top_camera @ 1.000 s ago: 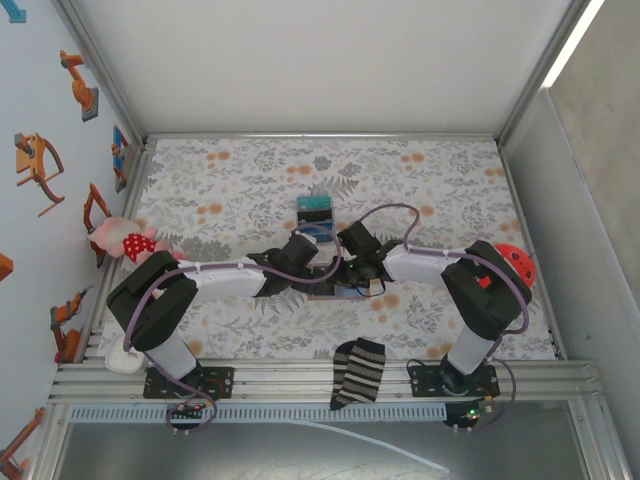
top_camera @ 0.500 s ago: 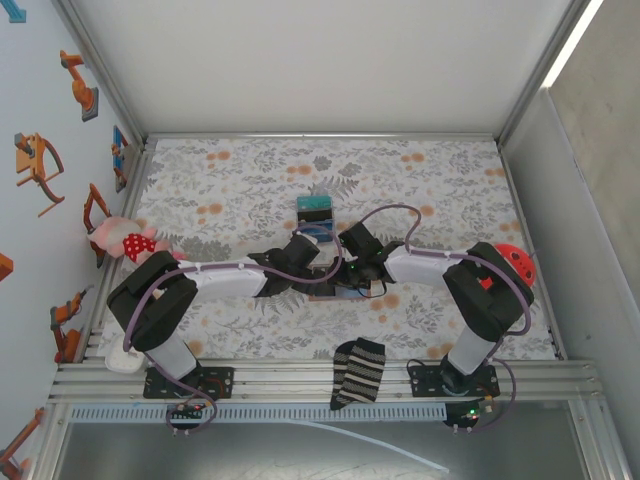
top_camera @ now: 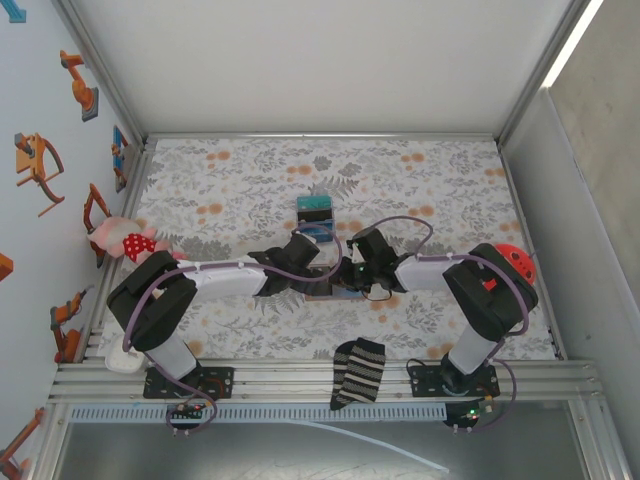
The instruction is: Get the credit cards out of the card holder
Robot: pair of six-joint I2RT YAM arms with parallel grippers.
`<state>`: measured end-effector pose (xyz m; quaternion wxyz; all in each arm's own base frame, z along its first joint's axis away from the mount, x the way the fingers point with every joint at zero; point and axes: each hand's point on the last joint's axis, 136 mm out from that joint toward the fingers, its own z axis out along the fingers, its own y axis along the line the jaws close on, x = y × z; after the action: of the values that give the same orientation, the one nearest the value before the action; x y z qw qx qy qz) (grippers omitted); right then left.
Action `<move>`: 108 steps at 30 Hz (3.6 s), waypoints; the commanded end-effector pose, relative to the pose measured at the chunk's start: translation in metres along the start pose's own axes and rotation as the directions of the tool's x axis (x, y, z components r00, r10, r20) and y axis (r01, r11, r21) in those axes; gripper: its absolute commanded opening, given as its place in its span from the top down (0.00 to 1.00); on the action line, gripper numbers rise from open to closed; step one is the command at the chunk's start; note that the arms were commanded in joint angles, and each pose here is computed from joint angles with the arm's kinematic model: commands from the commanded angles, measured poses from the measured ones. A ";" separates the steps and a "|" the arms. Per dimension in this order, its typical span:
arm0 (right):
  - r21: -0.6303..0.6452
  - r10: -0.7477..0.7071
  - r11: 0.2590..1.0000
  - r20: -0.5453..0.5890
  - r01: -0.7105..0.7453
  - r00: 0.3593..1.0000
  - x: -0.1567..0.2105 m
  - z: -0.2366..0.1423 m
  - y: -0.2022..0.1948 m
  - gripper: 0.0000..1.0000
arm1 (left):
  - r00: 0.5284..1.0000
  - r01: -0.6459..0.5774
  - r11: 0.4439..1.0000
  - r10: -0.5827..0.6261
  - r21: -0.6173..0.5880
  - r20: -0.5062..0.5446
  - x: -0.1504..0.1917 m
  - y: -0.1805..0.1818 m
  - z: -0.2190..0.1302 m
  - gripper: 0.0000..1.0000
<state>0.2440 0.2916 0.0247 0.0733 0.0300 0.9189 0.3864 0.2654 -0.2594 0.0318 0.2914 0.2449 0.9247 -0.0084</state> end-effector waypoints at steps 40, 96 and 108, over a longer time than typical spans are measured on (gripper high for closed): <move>0.014 -0.027 1.000 0.091 0.026 0.995 -0.013 -0.029 -0.004 1.00 | 0.998 -0.063 0.998 0.063 -0.029 -0.022 0.005 0.002 -0.004 0.03; -0.294 0.025 0.956 0.116 0.010 0.993 -0.021 -0.035 0.031 1.00 | 0.995 -0.086 0.995 0.083 -0.047 -0.064 0.015 0.005 0.002 0.03; -0.062 -0.082 0.994 0.116 0.090 0.990 -0.019 -0.055 0.012 1.00 | 0.997 -0.080 0.996 0.079 -0.036 -0.024 0.002 0.006 -0.015 0.03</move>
<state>0.2515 0.2665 0.0674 0.1281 0.0340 0.8867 0.4429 0.2631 -0.2567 0.0340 0.2894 0.2621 0.9206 0.0117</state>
